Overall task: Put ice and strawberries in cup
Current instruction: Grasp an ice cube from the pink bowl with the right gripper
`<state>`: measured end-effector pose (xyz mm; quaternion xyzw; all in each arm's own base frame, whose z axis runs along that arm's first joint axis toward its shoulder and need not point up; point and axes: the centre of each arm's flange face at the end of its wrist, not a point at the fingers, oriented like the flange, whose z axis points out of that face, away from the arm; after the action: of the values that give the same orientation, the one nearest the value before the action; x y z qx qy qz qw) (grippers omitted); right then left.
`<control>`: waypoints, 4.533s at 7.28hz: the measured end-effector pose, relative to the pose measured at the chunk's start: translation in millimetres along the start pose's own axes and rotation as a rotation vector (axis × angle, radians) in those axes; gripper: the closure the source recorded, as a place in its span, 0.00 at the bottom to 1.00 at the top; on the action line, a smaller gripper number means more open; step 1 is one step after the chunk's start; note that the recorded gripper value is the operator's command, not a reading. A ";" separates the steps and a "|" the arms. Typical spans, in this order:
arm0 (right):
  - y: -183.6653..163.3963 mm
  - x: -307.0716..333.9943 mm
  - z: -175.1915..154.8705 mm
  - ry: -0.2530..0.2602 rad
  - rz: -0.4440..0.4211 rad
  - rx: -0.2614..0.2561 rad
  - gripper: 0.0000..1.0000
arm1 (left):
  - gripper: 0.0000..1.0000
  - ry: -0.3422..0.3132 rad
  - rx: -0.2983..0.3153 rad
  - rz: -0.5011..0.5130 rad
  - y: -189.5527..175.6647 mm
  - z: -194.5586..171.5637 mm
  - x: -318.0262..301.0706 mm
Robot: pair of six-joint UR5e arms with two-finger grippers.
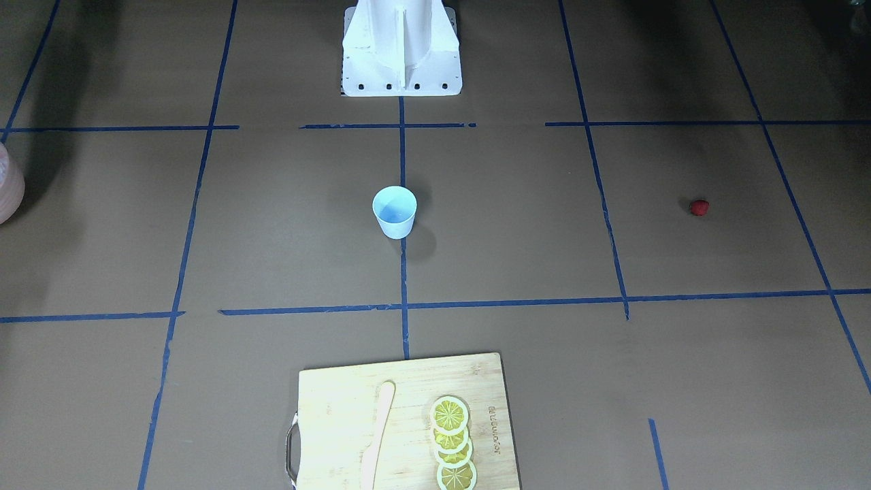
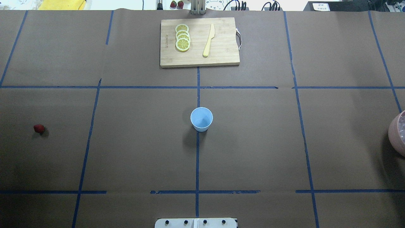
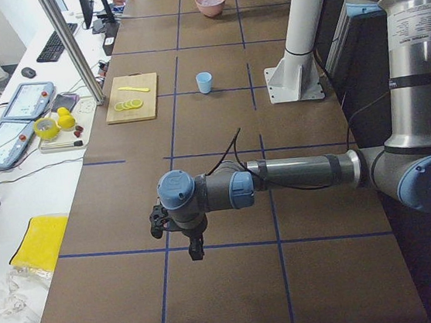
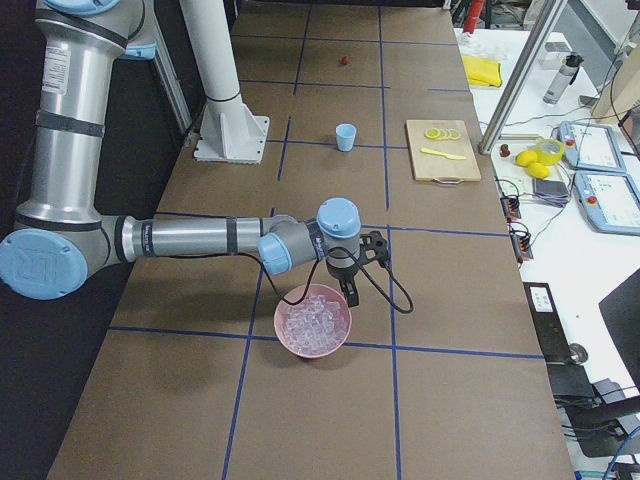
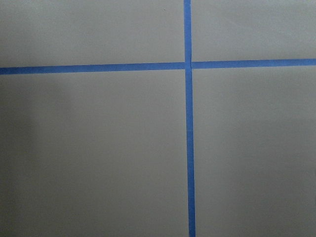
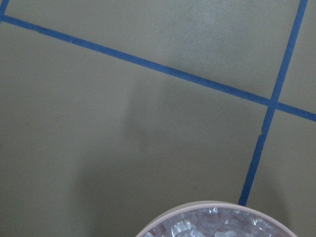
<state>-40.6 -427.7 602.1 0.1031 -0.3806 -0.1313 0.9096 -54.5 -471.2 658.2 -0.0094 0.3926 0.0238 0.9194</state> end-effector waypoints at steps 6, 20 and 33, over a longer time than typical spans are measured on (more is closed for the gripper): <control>12.8 31.6 31.6 0.014 -0.108 -0.067 0.12 | 0.00 0.000 -0.001 0.000 0.3 0.3 -0.2; 32.0 40.7 54.9 0.037 -0.169 -0.130 0.35 | 0.00 0.000 0.003 0.005 -1.1 -1.2 1.2; 37.0 35.1 62.3 0.028 -0.217 -0.150 1.00 | 0.00 0.001 0.005 0.006 -1.4 -1.9 2.1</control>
<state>-55.7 -409.4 679.1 0.0770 -0.3436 -0.2557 0.9003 -54.4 -472.6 655.4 -0.0061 0.3932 0.0254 0.9191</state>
